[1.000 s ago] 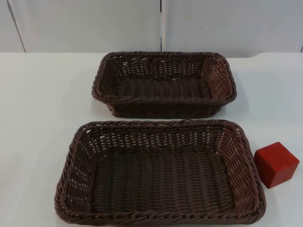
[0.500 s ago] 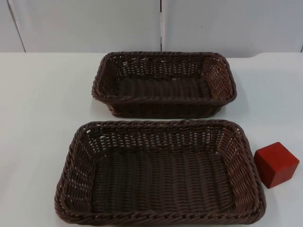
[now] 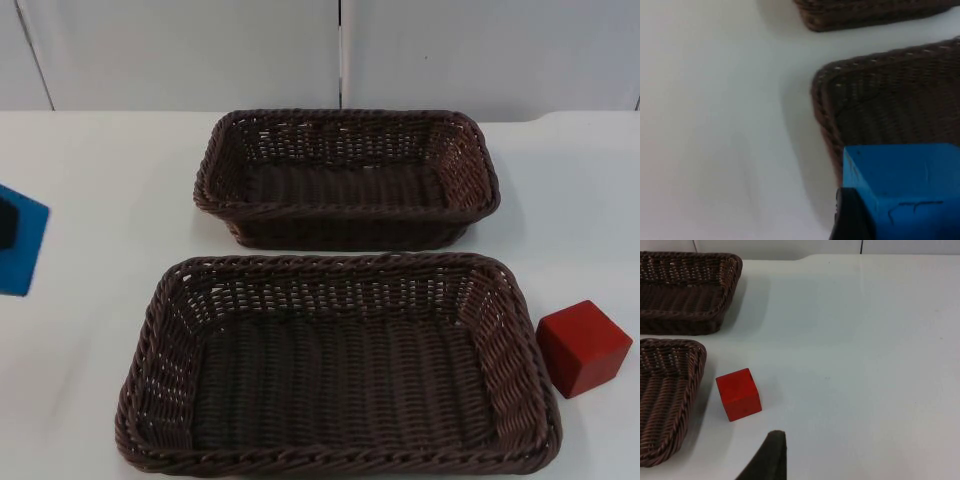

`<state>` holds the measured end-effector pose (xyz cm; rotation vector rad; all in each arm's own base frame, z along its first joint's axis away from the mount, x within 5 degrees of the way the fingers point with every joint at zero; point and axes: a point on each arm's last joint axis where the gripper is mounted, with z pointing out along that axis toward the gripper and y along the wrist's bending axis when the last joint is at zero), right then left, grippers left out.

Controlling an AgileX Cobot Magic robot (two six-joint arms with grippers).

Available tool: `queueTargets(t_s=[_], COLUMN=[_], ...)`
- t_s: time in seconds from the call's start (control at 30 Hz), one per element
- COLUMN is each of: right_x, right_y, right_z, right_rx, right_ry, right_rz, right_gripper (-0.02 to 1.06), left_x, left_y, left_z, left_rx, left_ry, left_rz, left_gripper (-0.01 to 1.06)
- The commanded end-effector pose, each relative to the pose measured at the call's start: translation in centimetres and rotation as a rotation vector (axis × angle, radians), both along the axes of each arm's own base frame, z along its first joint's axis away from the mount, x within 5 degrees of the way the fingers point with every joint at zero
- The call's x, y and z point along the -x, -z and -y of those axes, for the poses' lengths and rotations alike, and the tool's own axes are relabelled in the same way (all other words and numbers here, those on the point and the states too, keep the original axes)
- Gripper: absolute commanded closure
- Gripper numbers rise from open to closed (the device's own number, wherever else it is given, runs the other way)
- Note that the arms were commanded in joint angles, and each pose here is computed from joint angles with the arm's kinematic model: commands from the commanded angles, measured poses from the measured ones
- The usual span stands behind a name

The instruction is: Pick up one cube with the left hand and place it into the upper basket. Pick up one cube with the right hand and place it into the lower basket.

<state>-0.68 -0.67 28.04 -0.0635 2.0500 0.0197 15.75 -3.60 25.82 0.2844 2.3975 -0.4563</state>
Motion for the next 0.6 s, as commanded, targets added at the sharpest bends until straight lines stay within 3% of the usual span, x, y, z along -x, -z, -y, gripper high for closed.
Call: queueTargets(t_s=[0.0, 0.33, 0.57], right_x=[0.01, 0.01, 0.01], right_y=[0.02, 0.02, 0.02], right_z=[0.0, 0.0, 0.0], right_rx=[0.004, 0.004, 0.004], right_ry=[0.004, 0.004, 0.004], right_rz=[0.006, 0.006, 0.006], right_gripper=[-0.01, -0.01, -0.01], left_x=[0.13, -0.02, -0.52], left_y=[-0.23, -0.69, -1.09], left_z=[0.4, 0.88, 0.72], left_rx=[0.045, 0.126, 0.136], left_ry=[0.022, 0.018, -0.019], left_rz=[0.0, 0.023, 0.062], left_gripper=[1.05, 1.05, 1.05])
